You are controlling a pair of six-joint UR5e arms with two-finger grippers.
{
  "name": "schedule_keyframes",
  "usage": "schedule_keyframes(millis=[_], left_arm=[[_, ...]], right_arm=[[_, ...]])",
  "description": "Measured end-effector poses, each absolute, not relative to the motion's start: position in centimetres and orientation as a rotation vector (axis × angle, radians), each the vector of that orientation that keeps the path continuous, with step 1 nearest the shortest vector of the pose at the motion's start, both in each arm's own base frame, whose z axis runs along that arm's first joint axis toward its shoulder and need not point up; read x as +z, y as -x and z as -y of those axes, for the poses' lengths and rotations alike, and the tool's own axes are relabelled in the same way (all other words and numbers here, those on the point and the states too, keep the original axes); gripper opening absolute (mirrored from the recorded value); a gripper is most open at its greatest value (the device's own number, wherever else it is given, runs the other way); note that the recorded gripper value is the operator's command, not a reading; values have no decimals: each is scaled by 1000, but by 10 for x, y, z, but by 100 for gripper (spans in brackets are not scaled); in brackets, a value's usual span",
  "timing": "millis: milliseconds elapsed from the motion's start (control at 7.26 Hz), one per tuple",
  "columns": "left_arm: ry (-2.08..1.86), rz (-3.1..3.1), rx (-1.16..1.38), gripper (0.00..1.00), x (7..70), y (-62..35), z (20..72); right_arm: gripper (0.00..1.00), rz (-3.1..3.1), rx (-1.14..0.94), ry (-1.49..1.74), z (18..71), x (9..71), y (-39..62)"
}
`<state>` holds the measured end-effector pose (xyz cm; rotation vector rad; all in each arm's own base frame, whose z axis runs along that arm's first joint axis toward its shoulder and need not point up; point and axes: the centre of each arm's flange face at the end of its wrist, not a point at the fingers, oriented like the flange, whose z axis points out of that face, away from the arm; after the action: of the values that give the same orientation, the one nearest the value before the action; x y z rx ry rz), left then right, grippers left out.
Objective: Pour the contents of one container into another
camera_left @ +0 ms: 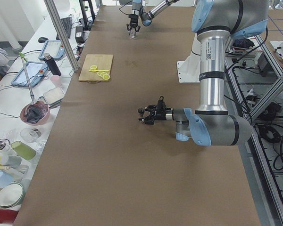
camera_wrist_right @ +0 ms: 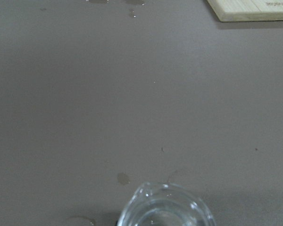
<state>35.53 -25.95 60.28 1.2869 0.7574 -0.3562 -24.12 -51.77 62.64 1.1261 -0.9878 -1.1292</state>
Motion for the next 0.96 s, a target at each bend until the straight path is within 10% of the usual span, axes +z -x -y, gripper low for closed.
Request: schedule_keyframes(millis=[413, 551, 689, 965], left_arm=[[-1248, -834, -322, 99, 573, -311, 244], [-1220, -882, -307, 99, 559, -301, 246], [-1194, -920, -293, 99, 548, -290, 254], [-1101, -1014, -222, 99, 528, -250, 293]], right_arm=[[0, 982, -1131, -1128, 515, 628, 249], [30, 982, -1133, -1128, 515, 629, 250], [99, 983, -1134, -1129, 514, 628, 251], [100, 984, -1137, -1133, 515, 626, 253]])
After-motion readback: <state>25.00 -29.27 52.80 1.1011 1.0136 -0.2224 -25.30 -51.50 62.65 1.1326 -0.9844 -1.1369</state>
